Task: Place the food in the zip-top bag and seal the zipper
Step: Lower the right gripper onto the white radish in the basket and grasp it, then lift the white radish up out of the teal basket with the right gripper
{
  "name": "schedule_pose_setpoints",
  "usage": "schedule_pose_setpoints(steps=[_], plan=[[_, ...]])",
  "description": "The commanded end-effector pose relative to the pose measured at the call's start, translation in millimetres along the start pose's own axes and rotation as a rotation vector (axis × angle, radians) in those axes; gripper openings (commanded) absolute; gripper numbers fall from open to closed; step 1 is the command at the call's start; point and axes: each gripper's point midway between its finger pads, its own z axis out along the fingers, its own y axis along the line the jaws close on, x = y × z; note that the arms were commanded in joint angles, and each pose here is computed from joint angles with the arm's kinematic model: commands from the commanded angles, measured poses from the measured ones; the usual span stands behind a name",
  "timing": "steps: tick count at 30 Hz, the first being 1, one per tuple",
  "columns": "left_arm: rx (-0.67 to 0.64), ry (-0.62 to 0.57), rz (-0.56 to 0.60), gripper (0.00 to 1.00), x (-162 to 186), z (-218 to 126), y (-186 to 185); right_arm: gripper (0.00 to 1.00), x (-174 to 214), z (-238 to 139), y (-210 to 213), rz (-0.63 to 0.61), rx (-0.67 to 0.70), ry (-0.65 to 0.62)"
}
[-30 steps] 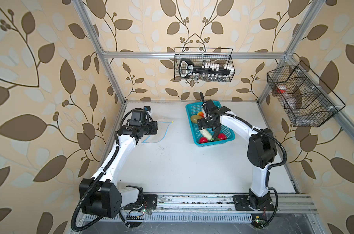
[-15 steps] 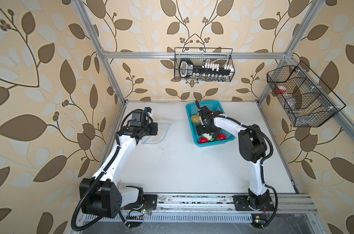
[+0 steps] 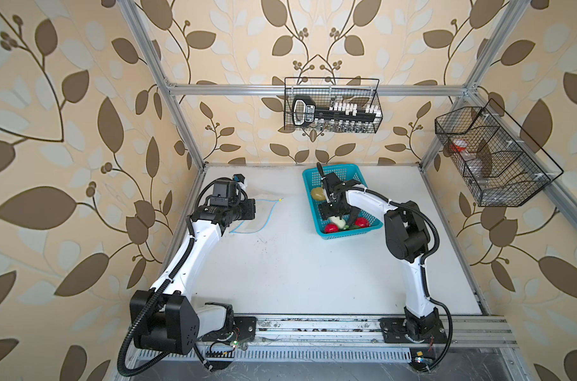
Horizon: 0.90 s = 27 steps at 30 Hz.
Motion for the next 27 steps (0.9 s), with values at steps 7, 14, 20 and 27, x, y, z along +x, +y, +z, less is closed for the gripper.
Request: schedule_pose_setpoints(steps=[7, 14, 20, 27], plan=[[0.014, -0.032, -0.022, 0.00, -5.9, -4.3, 5.8, 0.68, -7.0, -0.7, -3.3, -0.017, 0.012, -0.005], [0.019, -0.041, -0.045, 0.00, -7.6, -7.5, 9.3, 0.45, -4.5, -5.7, -5.7, -0.006, 0.001, -0.004], [0.029, -0.038, -0.058, 0.00, -6.9, -8.0, 9.3, 0.41, -10.3, -16.7, -7.1, 0.034, -0.030, -0.045], [0.040, -0.028, -0.064, 0.00, -5.2, -4.7, 8.6, 0.40, -18.2, -34.5, -7.9, 0.081, -0.070, -0.100]])
